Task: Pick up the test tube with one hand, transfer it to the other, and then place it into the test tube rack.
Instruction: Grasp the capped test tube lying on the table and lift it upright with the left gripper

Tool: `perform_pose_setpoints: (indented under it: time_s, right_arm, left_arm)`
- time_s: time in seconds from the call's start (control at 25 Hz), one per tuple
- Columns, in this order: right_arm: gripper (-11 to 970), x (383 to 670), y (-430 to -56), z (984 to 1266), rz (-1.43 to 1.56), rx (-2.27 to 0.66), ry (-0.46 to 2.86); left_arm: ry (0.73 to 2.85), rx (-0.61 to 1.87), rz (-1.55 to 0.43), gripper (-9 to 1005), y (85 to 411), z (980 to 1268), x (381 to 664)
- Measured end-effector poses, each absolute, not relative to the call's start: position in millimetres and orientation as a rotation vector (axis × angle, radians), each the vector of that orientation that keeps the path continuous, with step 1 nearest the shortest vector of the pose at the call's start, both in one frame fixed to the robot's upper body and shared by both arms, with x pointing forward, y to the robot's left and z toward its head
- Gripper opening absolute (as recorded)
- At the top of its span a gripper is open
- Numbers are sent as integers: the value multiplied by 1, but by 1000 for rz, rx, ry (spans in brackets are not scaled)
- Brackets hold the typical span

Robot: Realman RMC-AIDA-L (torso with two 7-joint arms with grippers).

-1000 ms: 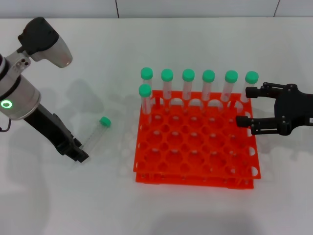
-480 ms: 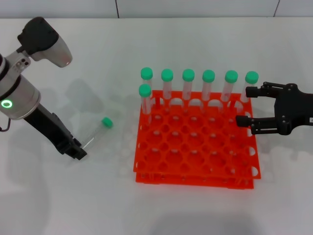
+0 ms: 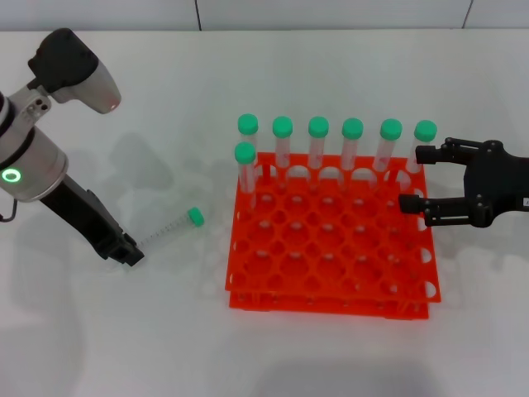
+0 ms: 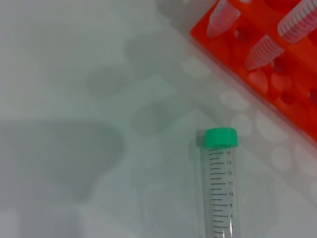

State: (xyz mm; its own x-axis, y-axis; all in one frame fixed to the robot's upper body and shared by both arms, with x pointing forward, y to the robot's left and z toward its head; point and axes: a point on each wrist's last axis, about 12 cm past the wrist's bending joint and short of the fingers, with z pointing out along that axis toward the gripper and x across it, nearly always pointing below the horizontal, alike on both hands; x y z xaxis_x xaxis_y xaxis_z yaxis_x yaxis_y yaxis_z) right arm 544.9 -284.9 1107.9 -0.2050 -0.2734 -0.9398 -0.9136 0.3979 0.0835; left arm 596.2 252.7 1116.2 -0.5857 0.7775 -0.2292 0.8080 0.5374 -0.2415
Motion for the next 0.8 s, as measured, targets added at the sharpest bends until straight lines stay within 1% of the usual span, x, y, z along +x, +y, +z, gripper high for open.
perform_pose_setpoints:
  time_s: [0.16, 0.8]
  right_arm:
    - [858, 545, -285, 1108, 845, -1050, 1708]
    - [857, 545, -285, 1109, 843, -1051, 1705]
  left_arm:
    - [2673, 1380, -494, 204, 253, 1116, 596]
    - [2662, 1343, -512, 196, 256, 1120, 599]
